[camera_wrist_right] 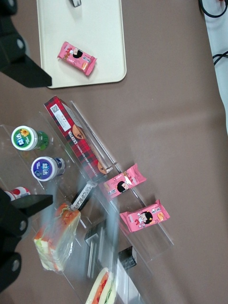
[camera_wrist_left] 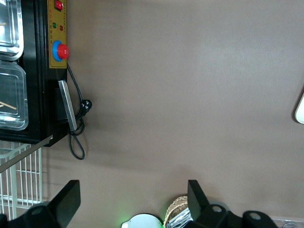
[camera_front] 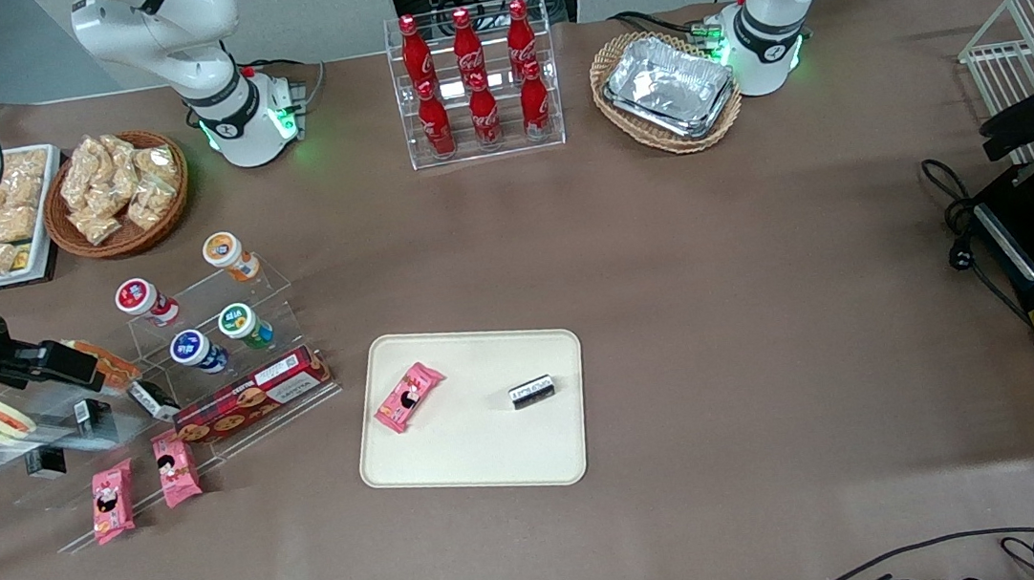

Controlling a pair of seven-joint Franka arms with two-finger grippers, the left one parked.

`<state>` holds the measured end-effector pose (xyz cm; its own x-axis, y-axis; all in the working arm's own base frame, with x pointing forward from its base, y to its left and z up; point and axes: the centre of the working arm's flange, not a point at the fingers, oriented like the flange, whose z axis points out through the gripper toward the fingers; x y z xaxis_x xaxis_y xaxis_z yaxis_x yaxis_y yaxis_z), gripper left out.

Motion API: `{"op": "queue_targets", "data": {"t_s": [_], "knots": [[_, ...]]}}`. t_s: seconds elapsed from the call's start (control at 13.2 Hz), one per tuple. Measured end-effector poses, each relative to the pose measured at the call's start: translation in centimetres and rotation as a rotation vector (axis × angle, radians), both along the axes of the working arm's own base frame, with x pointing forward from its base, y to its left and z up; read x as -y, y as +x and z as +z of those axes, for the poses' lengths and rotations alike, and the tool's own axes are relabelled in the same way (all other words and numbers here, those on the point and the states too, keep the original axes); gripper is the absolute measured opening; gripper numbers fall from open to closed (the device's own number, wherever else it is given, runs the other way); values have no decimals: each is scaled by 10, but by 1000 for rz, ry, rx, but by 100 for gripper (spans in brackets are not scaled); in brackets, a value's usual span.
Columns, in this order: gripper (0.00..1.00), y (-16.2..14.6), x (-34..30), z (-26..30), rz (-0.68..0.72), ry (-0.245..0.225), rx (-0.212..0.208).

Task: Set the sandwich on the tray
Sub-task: 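Move the right gripper away from the tray toward the sandwich rack, then lower the open right gripper over the upright wrapped sandwich on the rack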

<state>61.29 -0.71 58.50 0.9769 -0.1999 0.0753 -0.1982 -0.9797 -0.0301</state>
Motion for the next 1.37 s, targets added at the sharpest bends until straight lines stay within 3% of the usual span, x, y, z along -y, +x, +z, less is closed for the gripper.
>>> {"op": "queue_targets", "data": {"t_s": [0.46,0.61,0.99,1.37], "knots": [[100,-2,31,1,55,-9,-1],[100,-7,48,-1,112,-11,-31],[100,-30,126,2,445,-15,-75],[100,-59,206,7,754,-18,-61]]}}
